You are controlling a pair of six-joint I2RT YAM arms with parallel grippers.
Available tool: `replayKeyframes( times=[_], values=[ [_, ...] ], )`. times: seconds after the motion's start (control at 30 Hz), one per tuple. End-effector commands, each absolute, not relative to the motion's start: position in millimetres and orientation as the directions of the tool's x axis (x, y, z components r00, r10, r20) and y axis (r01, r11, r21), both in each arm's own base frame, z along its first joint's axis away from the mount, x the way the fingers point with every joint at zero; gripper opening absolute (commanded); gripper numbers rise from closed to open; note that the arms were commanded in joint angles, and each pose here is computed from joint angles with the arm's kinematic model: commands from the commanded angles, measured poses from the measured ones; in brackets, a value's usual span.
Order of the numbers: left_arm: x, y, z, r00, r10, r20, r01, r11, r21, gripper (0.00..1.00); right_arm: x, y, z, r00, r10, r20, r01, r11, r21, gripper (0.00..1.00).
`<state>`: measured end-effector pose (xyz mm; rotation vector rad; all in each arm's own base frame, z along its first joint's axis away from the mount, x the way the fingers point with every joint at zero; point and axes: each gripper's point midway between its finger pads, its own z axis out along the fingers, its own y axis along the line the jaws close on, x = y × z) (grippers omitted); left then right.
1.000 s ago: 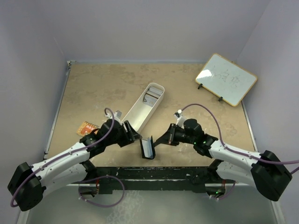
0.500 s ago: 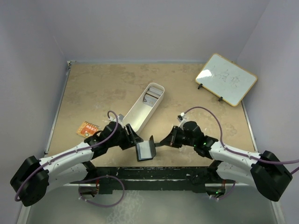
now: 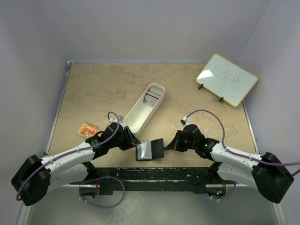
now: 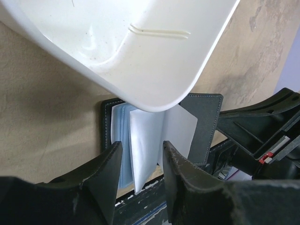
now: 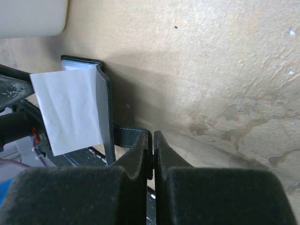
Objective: Put the credit cards into the card holder
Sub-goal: Open the card holder at the center of the board.
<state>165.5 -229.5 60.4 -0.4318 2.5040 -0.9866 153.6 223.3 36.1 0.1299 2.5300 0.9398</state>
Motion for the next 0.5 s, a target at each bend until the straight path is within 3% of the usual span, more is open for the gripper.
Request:
replayKeyframes(
  times=[0.0, 0.47],
  values=[
    [168.5, -229.7, 60.0, -0.866, -0.408, -0.290, -0.107, 0.717, -0.689, 0.35, 156.6, 214.1, 23.2, -0.891, 0.222, -0.395, -0.062, 0.804, 0.591, 0.00],
    [168.6, -247.9, 72.9, -0.859, -0.466, -0.211, -0.118, 0.581, -0.805, 0.44, 154.7, 218.5, 19.6, -0.898, 0.219, -0.382, -0.065, 0.792, 0.608, 0.00]
  ],
)
